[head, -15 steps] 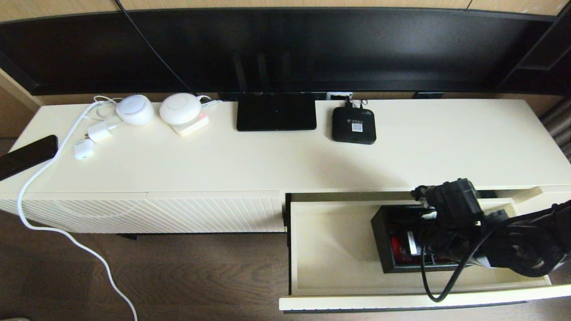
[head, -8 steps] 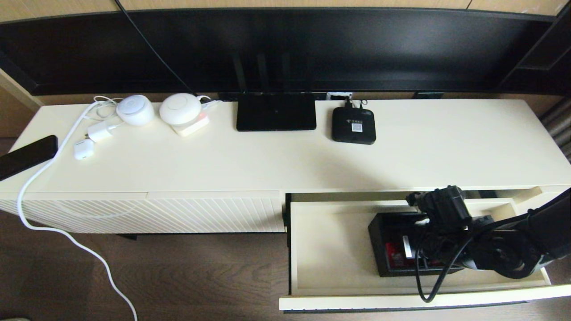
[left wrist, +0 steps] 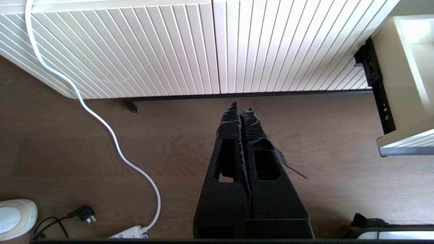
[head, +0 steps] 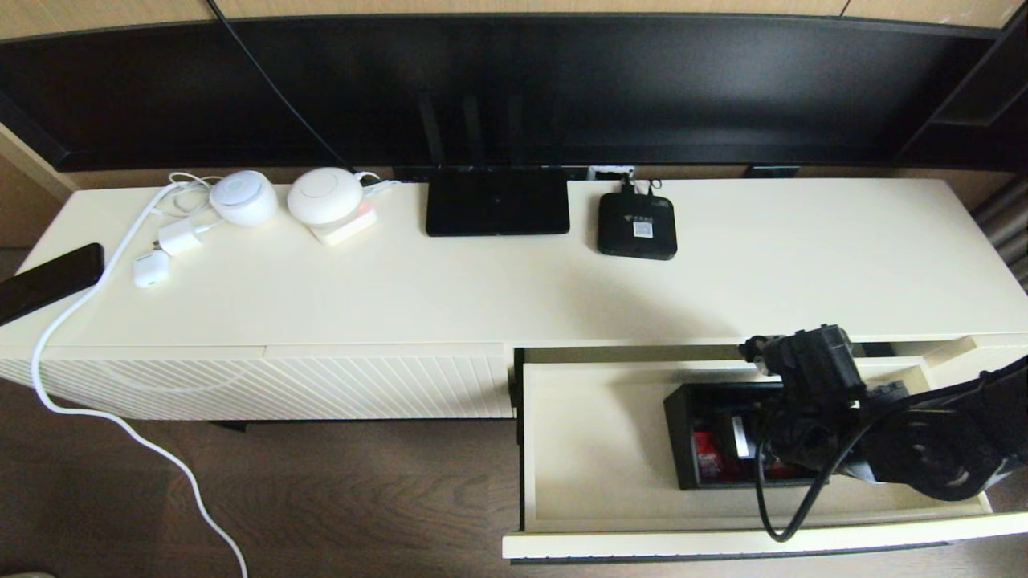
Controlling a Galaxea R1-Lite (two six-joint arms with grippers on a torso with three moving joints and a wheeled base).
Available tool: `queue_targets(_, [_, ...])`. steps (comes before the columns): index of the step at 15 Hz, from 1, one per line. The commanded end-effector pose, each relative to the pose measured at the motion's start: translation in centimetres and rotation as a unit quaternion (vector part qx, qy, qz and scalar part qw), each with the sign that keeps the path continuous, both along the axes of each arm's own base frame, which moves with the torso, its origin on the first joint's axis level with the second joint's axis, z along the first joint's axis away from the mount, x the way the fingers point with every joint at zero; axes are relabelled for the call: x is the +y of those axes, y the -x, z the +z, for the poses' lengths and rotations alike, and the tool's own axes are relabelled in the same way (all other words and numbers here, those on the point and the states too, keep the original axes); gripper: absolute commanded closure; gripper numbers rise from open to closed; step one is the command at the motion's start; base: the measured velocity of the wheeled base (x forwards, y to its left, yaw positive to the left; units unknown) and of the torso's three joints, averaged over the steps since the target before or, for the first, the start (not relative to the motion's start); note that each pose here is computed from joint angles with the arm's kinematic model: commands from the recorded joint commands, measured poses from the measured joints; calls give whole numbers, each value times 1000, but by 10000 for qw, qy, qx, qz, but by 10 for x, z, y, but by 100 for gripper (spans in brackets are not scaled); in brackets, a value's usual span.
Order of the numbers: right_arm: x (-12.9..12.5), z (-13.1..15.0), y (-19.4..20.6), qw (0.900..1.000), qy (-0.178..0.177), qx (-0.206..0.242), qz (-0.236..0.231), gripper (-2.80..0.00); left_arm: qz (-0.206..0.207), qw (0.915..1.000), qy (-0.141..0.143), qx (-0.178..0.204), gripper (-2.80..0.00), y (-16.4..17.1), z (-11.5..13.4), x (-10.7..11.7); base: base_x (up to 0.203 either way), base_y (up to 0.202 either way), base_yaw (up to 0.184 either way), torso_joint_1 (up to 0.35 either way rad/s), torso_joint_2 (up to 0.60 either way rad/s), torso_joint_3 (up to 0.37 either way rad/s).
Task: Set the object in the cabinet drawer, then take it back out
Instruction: Put the storage box in the drawer, then close the drawer
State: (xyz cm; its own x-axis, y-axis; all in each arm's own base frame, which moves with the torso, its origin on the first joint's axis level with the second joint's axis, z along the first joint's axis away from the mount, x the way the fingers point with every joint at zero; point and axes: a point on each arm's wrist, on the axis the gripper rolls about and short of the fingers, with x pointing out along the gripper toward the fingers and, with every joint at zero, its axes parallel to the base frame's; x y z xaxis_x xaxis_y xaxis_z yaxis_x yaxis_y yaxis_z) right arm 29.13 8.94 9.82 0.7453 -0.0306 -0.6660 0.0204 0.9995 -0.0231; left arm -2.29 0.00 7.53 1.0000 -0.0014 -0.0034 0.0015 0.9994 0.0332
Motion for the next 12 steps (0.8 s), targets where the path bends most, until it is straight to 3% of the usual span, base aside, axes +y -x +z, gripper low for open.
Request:
queue_targets(1, [-6, 39, 18, 9984, 2, -543, 138, -280, -1, 10000, -3, 5, 0, 0, 0, 0, 0, 0, 0, 0, 0, 0])
queue_targets(3, [-14, 60, 36, 9974, 309, -541, 350, -280, -1, 10000, -3, -1, 0, 0, 0, 0, 0, 0, 0, 0, 0, 0])
queue_targets(5, [-22, 76, 55, 9975, 505, -266, 427, -280, -1, 10000, -3, 6, 0, 0, 0, 0, 0, 0, 0, 0, 0, 0])
queue_targets(10, [-38, 114, 106, 9962, 586, 377, 527, -280, -1, 10000, -3, -1, 0, 0, 0, 0, 0, 0, 0, 0, 0, 0])
queue_targets(11, [-41, 118, 117, 9956, 594, 458, 557, 0, -1, 10000, -3, 9, 0, 0, 0, 0, 0, 0, 0, 0, 0, 0])
queue_targets(12, [-44, 122, 131, 9946, 610, 560, 619, 0, -1, 10000, -3, 0, 0, 0, 0, 0, 0, 0, 0, 0, 0, 0])
